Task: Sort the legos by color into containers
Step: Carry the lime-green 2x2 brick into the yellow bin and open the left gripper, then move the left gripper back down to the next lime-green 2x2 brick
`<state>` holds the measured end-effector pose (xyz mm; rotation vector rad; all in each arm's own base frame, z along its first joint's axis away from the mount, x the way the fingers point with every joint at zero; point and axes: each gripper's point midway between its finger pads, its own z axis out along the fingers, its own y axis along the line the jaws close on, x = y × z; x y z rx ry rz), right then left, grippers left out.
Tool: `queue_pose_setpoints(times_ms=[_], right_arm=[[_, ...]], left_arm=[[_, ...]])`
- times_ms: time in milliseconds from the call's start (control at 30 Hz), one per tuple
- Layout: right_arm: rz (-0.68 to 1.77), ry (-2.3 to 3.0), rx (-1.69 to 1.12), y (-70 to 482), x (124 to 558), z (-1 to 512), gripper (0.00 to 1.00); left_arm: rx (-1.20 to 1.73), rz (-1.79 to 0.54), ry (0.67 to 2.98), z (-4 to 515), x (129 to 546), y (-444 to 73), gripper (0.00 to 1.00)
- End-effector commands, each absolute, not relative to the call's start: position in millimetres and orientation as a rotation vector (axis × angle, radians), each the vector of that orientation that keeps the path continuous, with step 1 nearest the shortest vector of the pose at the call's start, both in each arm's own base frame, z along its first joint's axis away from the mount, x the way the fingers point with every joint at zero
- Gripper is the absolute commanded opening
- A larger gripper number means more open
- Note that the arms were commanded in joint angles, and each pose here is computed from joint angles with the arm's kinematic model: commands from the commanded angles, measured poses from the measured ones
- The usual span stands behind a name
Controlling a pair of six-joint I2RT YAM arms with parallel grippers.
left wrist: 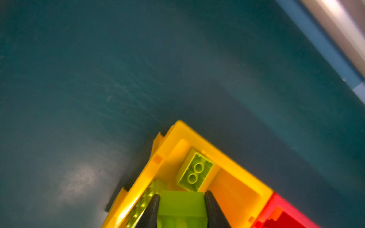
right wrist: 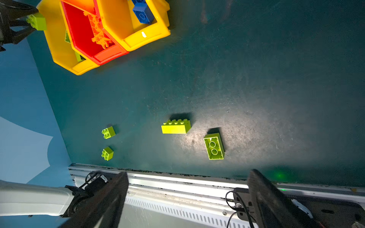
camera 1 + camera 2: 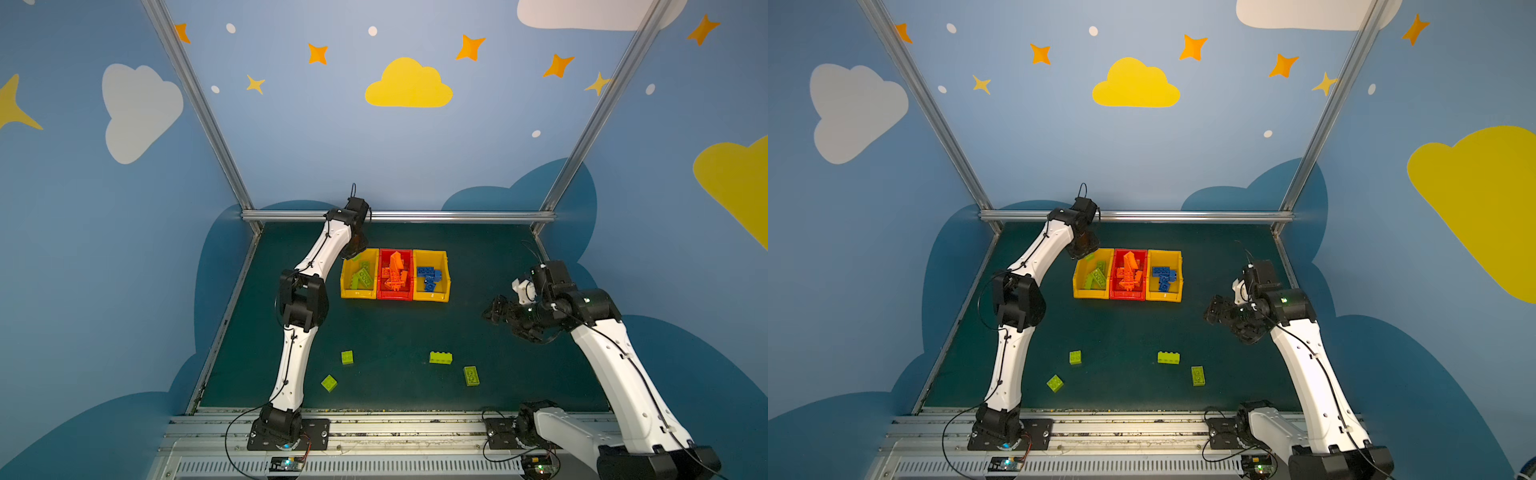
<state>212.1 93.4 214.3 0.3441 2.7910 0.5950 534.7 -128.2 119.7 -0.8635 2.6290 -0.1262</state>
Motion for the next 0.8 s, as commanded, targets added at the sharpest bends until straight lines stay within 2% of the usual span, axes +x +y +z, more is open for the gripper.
queue_pose_setpoints(times_ms=[0,100,333,600,767], right_arm=[[0.585,2.763,0.357,92.1,222.2,222.6,0.92],[0.6,2.756,0.351,94.6,227.7,224.6,0.92],[0.634,2.758,0.335,99.3,227.7,222.9,0.92],[0.708,2.787,0.282,106.7,209.8,213.3,0.92],[0.745,2.796,0.236,109.4,195.3,209.5,0.92]], left_arm=[[-0.841,-0.151,2.698,121.3,523.1,-132.8,0.44],[-0.847,-0.179,2.698,125.3,517.4,-134.0,0.48],[-0.889,-0.206,2.676,138.7,477.1,-124.8,0.48],[-0.911,-0.127,2.735,110.5,371.6,-101.5,0.47],[-0.776,-0.082,2.801,89.5,300.2,-104.0,0.46]])
